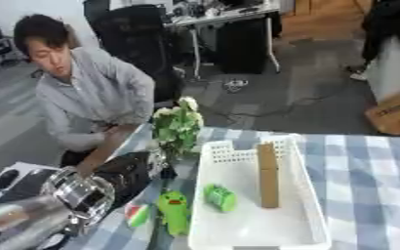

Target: Pick up objects on the table and place them in the box.

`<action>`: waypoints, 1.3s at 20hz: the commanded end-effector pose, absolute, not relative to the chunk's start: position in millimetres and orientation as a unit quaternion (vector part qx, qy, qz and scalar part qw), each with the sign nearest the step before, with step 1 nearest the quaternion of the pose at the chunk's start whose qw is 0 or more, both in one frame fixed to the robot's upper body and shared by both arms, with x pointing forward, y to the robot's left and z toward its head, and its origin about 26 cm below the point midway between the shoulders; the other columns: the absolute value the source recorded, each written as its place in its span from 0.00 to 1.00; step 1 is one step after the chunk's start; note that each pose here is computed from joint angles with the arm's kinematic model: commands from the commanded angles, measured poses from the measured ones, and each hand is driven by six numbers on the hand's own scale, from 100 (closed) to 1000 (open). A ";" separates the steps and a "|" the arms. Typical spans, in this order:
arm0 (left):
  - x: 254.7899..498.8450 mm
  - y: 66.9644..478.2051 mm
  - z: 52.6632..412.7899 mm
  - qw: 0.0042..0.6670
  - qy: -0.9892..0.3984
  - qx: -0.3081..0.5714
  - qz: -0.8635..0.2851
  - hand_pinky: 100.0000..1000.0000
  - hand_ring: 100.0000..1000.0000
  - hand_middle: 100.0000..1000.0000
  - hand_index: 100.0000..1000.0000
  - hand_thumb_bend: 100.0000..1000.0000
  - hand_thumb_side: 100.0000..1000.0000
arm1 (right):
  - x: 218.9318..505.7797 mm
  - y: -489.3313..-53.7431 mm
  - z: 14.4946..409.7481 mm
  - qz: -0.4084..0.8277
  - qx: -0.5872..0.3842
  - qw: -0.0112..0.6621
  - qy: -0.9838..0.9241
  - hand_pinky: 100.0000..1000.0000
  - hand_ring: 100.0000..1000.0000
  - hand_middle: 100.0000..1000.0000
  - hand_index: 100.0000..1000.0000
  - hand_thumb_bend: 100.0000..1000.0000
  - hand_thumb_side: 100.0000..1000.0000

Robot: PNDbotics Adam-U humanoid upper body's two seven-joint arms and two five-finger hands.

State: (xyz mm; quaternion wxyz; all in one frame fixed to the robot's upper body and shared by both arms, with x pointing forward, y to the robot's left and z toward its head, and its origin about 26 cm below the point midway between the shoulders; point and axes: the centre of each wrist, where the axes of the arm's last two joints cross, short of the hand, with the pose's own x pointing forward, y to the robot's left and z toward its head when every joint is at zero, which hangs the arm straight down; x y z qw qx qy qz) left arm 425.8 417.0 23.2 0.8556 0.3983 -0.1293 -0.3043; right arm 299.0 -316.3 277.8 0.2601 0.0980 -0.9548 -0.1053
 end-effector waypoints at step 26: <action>438.9 453.7 91.9 0.844 -0.165 0.436 -0.264 0.00 0.00 0.00 0.22 0.00 0.27 | 293.4 -321.6 282.1 -0.093 0.082 0.265 -0.956 0.76 0.73 0.61 0.64 0.00 0.18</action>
